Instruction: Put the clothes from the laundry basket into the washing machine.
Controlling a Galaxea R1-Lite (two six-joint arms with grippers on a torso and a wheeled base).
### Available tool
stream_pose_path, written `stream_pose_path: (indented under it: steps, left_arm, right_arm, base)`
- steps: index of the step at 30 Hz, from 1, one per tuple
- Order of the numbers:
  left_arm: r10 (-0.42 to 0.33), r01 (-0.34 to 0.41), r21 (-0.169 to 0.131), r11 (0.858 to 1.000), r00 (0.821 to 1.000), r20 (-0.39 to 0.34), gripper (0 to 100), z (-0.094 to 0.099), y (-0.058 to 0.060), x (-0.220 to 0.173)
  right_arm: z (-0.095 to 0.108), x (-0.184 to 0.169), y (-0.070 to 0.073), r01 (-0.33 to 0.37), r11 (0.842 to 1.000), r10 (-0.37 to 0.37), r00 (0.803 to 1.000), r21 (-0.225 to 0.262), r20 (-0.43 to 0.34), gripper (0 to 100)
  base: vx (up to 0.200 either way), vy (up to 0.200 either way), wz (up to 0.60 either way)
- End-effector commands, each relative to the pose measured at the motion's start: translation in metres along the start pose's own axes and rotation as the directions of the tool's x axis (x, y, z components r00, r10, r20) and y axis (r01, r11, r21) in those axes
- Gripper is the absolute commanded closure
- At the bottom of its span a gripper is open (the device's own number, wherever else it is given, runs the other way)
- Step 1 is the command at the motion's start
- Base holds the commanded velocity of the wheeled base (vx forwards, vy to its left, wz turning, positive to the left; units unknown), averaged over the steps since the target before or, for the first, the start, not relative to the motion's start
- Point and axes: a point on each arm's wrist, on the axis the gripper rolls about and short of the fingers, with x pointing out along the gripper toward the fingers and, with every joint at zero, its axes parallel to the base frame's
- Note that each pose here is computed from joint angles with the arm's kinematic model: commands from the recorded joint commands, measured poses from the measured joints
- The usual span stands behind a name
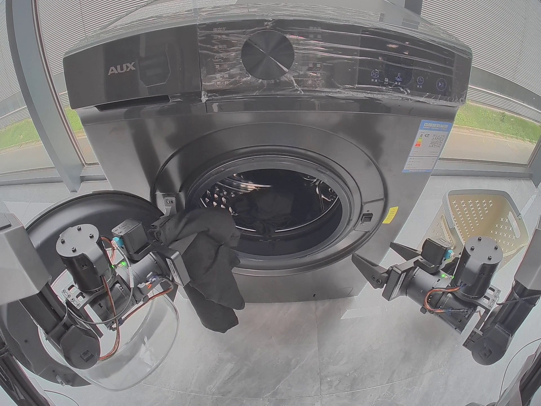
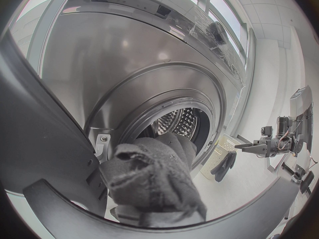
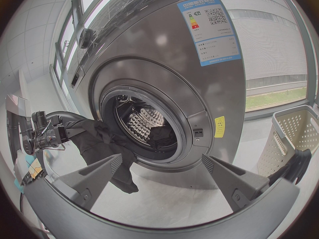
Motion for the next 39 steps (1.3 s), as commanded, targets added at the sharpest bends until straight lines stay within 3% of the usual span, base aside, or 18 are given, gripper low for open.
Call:
stream_pose_path:
  steps: [1, 8, 12, 13, 16, 19, 29, 39]
  left_arm:
    - [-0.004, 0.004, -0.002, 1.000, 1.000, 0.002, 100, 0.001, -0.001, 0.000]
    - [-0.004, 0.004, -0.002, 1.000, 1.000, -0.005, 100, -0.001, -0.001, -0.001]
    - [-0.009, 0.009, 0.014, 1.000, 1.000, -0.015, 100, -0.004, -0.002, 0.000]
    - [-0.042, 0.043, 0.056, 0.997, 0.999, -0.025, 100, -0.007, -0.013, 0.002]
    - [-0.098, 0.099, 0.062, 0.993, 0.995, -0.024, 100, -0.011, -0.030, 0.012]
    - [-0.117, 0.118, 0.069, 0.991, 0.993, -0.013, 100, -0.016, -0.037, 0.032]
    - [-0.148, 0.147, 0.024, 0.989, 0.989, 0.010, 100, -0.016, -0.042, 0.045]
    - [-0.152, 0.152, 0.020, 0.988, 0.988, 0.008, 100, -0.025, -0.054, 0.075]
  right_arm:
    - [-0.001, 0.000, 0.000, 0.000, 1.000, 0.000, 1.000, 0.000, -0.003, 0]
    - [-0.001, 0.000, 0.000, -0.003, 1.000, 0.003, 1.000, 0.000, -0.003, 0]
    - [-0.001, 0.000, 0.000, -0.003, 1.000, 0.003, 1.000, 0.000, -0.003, 0]
    - [0.000, 0.000, 0.001, -0.005, 1.000, 0.005, 1.000, -0.002, -0.001, 0]
    - [0.001, -0.001, 0.002, -0.008, 1.000, 0.008, 1.000, -0.002, 0.006, 0]
    - [0.000, -0.003, 0.002, -0.006, 1.000, 0.006, 1.000, -0.001, -0.004, 0]
    - [-0.009, -0.014, 0.015, -0.057, 0.998, 0.056, 0.997, -0.014, -0.050, 0]
    - [-0.027, -0.042, 0.039, -0.173, 0.985, 0.166, 0.973, -0.031, -0.158, 0]
  base:
    - [0.000, 0.000, 0.00]
    - [0.000, 0.000, 0.00]
    - [0.000, 0.000, 0.00]
    - [0.000, 0.000, 0.00]
    - [0.000, 0.000, 0.00]
    - [0.000, 0.000, 0.00]
    - [0.000, 0.000, 0.00]
    - [0.000, 0.000, 0.00]
